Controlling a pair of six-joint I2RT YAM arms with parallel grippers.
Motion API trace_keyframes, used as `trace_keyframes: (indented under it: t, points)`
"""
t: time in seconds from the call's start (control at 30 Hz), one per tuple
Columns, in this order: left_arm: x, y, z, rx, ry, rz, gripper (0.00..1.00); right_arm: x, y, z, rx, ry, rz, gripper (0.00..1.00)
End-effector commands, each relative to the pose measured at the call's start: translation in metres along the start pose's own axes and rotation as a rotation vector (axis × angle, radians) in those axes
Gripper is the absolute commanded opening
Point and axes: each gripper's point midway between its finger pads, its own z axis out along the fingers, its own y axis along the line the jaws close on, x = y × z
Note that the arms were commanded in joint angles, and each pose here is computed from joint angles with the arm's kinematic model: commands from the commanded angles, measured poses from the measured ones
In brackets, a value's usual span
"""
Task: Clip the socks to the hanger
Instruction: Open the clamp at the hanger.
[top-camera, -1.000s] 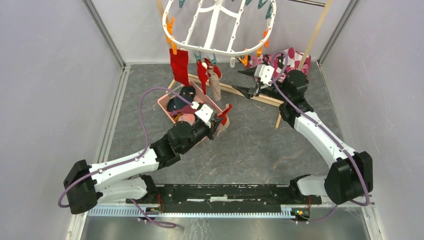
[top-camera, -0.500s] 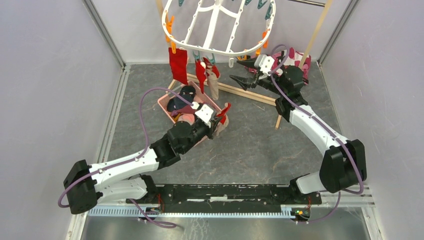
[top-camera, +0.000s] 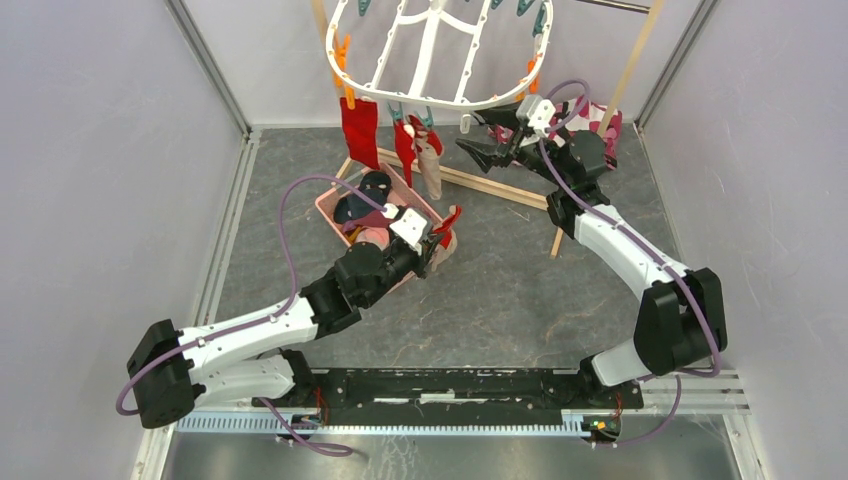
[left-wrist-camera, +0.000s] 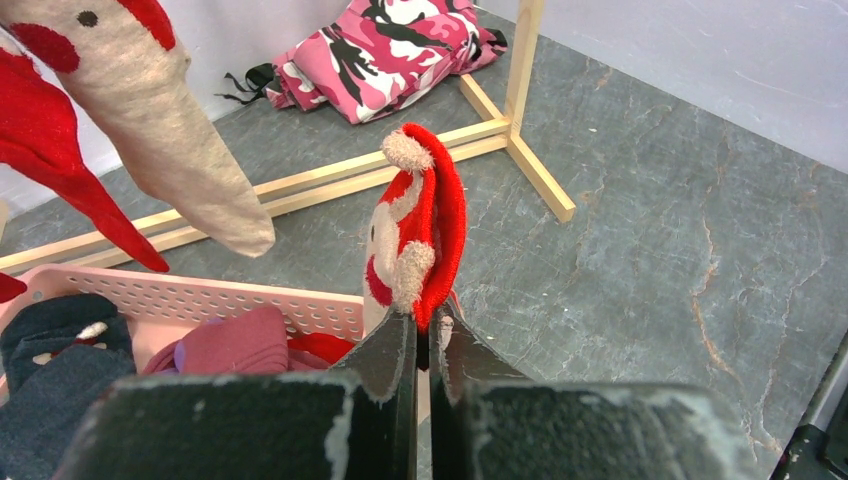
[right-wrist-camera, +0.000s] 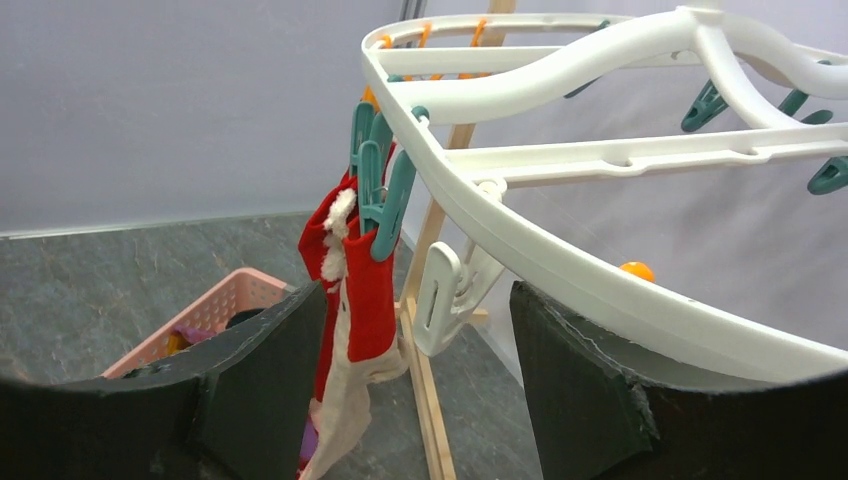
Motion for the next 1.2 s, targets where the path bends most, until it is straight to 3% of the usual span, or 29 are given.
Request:
trace_keyframes:
  t: [0.0,0.8,1.17]
  points:
    - [-0.019,0.004,-0.001,-0.022,-0.068,0.004,0.02,-0.027,-0.009,0.008,0.033,-0.096,0.020,0.75]
    - [-0.024,0.006,-0.003,-0.032,-0.081,-0.007,0.02,-0.033,-0.008,0.019,0.021,-0.185,0.113,0.75]
    - [-0.025,0.006,-0.001,-0.030,-0.078,-0.007,0.02,-0.023,-0.019,0.020,0.080,-0.146,0.115,0.79]
